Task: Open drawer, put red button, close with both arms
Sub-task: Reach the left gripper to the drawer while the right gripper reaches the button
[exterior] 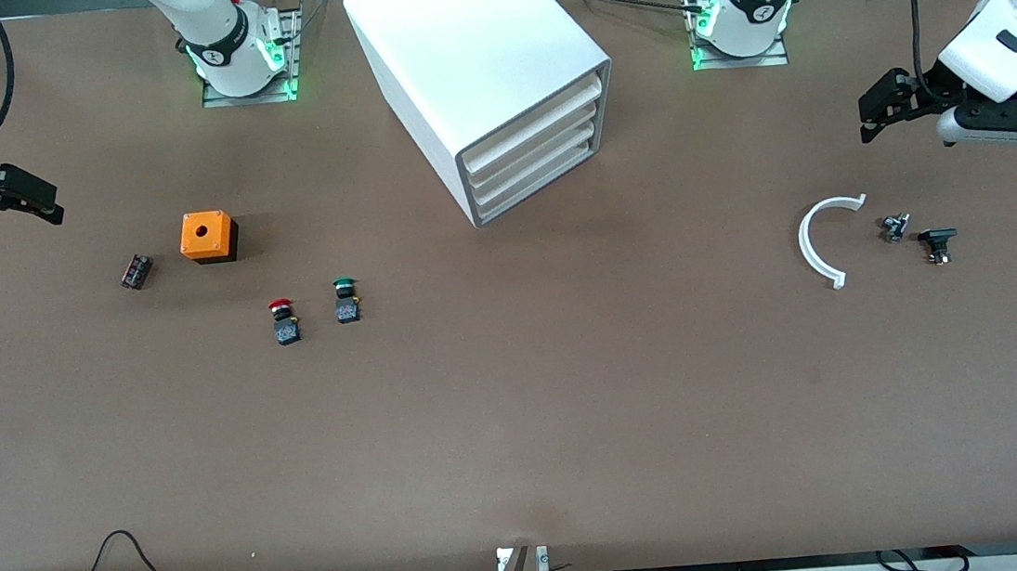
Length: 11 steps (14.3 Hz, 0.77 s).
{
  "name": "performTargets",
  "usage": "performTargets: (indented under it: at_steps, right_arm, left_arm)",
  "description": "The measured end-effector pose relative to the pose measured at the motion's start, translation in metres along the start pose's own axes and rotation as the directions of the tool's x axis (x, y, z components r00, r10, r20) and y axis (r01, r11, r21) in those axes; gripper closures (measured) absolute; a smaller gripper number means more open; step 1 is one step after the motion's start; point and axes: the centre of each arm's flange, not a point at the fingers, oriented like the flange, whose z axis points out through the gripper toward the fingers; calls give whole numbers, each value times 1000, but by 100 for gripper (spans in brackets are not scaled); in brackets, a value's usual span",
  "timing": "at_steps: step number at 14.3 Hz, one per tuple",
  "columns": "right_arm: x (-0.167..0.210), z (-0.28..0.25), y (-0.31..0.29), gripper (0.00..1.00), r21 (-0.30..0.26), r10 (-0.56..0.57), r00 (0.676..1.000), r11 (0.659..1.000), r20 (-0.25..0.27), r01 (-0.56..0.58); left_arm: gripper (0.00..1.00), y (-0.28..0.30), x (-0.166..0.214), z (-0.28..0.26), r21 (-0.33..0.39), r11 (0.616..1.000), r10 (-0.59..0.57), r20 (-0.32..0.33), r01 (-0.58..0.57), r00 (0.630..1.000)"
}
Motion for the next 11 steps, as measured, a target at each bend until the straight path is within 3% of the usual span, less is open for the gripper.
performTargets:
  at_steps: [11]
  right_arm:
    - [0,0,-1,0,0,-3,1000,1000,0,3]
  left_arm:
    - [0,-1,0,0,0,1000,6,0,-6,1000]
